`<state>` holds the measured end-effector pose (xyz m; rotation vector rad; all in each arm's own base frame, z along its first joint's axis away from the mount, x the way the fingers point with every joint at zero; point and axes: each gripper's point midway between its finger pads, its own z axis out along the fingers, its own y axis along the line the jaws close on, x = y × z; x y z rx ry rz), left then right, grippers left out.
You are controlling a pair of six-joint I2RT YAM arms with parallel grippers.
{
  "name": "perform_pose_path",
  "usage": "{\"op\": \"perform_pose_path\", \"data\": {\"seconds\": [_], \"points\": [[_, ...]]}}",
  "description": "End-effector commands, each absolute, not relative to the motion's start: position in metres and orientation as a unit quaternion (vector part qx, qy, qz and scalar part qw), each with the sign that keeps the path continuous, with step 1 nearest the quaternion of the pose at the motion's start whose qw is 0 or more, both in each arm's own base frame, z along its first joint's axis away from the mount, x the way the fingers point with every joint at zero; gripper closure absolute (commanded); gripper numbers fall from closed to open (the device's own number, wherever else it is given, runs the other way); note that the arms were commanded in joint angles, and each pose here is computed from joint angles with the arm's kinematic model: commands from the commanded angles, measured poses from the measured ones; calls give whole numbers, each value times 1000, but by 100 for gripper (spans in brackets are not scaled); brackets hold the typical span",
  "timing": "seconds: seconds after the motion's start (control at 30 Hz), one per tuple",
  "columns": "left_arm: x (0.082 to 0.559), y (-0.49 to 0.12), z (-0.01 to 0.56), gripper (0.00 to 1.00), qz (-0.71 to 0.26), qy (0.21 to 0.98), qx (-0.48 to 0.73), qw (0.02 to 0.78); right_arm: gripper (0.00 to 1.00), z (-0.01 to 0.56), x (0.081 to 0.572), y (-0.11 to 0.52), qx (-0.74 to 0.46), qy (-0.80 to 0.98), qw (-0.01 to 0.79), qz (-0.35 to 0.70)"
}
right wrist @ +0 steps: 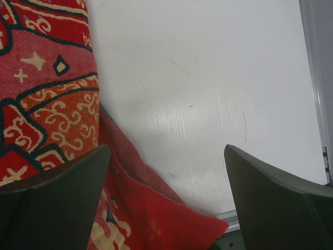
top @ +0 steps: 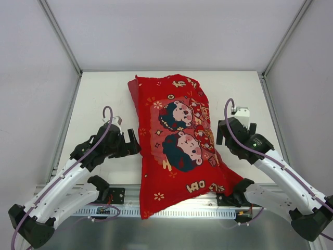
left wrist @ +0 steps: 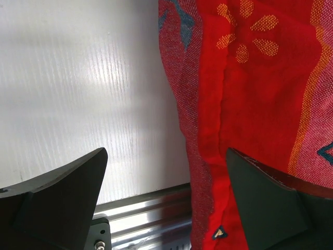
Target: Remove the pillowcase from the pillow
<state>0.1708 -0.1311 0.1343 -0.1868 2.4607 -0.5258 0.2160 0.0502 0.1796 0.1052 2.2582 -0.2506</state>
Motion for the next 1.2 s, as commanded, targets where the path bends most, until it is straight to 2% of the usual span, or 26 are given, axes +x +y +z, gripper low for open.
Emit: {"op": "perform_pose_path", "data": {"seconds": [0.0,0.23,0.47,0.63,0.77,0.9,1.0,1.07,1.13,1.17], "points": [[172,-138,144,1,-215,925,-69,306,4,180,212,38,59,897,419,-125],[171,-138,142,1,-217,925,-81,301,4,179,210,42,49,900,420,-106],[178,-145,143,1,-213,930,-107,279,4,185,203,69,-14,900,434,-23],[214,-155,181,1,-202,921,-113,312,4,197,197,81,-32,900,435,19],[244,-166,200,1,-189,921,-93,328,4,210,188,113,-54,898,425,99],[260,-184,177,2,-192,938,-80,277,4,220,180,144,-70,890,415,172],[259,-195,151,18,-197,947,-88,236,4,212,172,170,-92,889,388,227],[251,-202,135,34,-215,950,-94,207,2,185,159,187,-114,900,335,253],[245,-210,129,57,-238,947,-90,195,4,160,148,200,-118,910,290,271],[244,-211,131,86,-244,946,-87,196,23,153,144,210,-124,912,276,278]]}}
